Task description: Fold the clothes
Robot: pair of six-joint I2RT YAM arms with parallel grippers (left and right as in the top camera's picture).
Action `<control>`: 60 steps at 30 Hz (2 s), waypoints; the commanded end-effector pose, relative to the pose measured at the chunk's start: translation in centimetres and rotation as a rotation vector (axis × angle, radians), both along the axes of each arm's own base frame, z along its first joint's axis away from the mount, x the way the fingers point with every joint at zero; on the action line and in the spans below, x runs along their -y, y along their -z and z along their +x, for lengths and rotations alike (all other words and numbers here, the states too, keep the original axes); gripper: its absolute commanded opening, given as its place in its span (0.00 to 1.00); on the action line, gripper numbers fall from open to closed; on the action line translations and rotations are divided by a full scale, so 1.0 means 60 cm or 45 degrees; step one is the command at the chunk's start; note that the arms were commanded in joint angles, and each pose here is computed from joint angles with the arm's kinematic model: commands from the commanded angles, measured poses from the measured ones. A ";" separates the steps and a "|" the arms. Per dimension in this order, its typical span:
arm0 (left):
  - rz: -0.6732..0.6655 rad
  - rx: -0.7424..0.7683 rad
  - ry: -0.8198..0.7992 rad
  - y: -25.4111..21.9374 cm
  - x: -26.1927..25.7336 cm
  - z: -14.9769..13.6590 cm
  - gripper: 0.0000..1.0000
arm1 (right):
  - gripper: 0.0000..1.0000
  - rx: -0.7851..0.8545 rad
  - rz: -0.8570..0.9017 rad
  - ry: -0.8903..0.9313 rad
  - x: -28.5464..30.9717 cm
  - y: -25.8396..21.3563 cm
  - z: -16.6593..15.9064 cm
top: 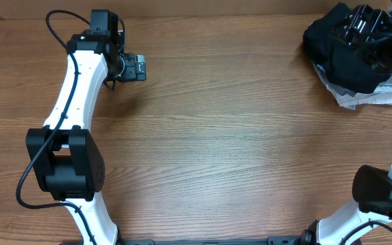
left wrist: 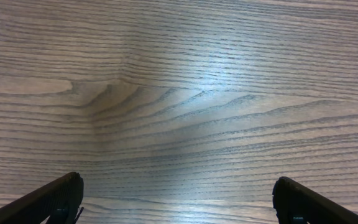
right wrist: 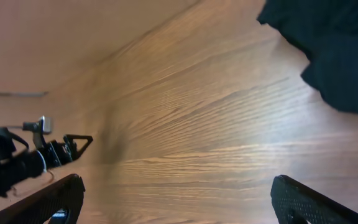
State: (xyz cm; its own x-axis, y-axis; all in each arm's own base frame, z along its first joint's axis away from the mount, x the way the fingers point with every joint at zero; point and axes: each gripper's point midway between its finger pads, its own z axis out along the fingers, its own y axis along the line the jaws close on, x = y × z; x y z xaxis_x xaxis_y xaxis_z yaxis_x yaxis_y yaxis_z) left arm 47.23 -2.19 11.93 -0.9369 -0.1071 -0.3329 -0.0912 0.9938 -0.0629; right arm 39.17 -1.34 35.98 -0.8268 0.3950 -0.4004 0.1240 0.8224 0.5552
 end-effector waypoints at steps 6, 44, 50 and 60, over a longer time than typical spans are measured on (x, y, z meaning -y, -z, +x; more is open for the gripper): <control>-0.002 0.022 0.024 -0.007 0.001 0.010 1.00 | 1.00 0.343 -0.286 -0.261 -0.066 -0.088 -0.037; -0.002 0.022 0.024 -0.007 0.001 0.010 1.00 | 1.00 1.353 -0.364 0.357 -0.037 0.218 -0.239; -0.002 0.022 0.024 -0.007 0.001 0.010 1.00 | 1.00 1.254 -0.394 0.375 -0.029 0.275 -0.240; -0.002 0.022 0.025 -0.007 0.001 0.010 1.00 | 1.00 1.173 -0.472 0.400 -0.013 0.317 -0.242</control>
